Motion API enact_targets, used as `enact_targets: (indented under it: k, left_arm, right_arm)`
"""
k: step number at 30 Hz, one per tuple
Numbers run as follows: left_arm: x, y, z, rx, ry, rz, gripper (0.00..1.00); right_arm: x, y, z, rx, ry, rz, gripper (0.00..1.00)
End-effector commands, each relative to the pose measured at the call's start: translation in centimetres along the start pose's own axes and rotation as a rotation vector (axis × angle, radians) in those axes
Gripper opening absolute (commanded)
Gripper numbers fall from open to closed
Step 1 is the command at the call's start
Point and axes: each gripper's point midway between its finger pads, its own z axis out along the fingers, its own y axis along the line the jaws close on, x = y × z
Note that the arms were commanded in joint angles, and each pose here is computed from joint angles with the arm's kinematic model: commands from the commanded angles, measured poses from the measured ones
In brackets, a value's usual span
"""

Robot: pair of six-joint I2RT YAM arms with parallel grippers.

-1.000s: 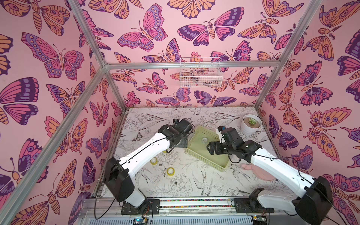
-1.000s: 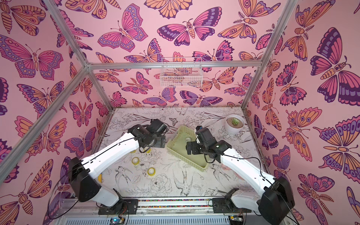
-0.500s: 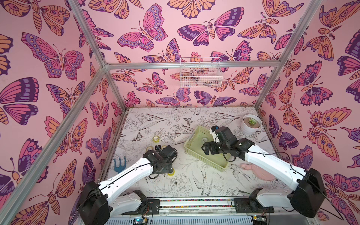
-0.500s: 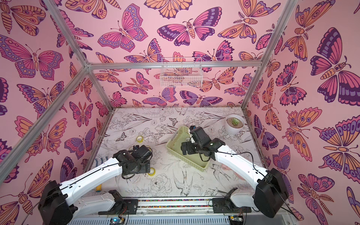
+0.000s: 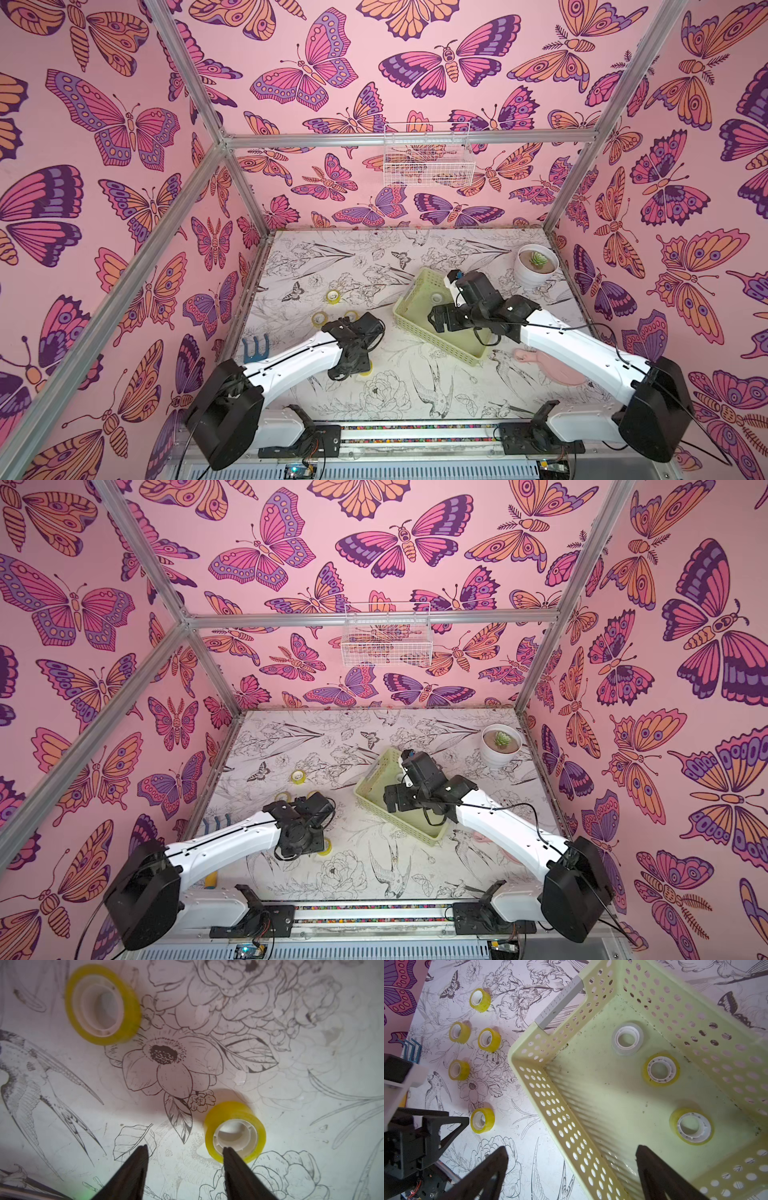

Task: Put the transparent tape into the storage box
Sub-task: Pick up the tape at the center of the board.

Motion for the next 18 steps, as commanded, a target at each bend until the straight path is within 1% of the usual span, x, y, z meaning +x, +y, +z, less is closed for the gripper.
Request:
enact_targets:
  k: [1,3,9,12,14,15,16,18]
  left_arm:
    - [0.8,0.0,1.0,0.01,0.039,0.006,0.56]
    - [1.0,0.0,1.5,0.011,0.048,0.008,0.55]
    - [0.9,-0.3,2.3,0.008,0.061,0.013,0.55]
    - [0.7,-0.3,2.7,0.007,0.063,0.013,0.5]
    - [0.7,-0.4,2.8,0.011,0.064,0.011,0.39]
    - [0.7,-0.5,2.8,0.011,0.066,0.01,0.35]
    - [0.7,-0.5,2.8,0.015,0.067,0.011,0.32]
    - [0.9,-0.6,2.9,0.019,0.075,0.012,0.3]
  right_arm:
    - [-0.6,0.1,-0.9,0.012,-0.021,-0.014,0.99]
    - [-0.6,0.1,-0.9,0.013,-0.021,-0.013,0.99]
    - [-0.5,0.2,-0.9,0.01,-0.017,-0.01,0.99]
    - [-0.6,0.2,-0.8,0.009,-0.016,-0.01,0.99]
    - [-0.6,0.3,-0.8,0.008,-0.015,-0.012,0.99]
    - [-0.6,0.3,-0.8,0.01,-0.015,-0.012,0.99]
    - [-0.6,0.2,-0.8,0.01,-0.015,-0.012,0.99]
    - [-0.6,0.2,-0.9,0.011,-0.016,-0.013,0.99]
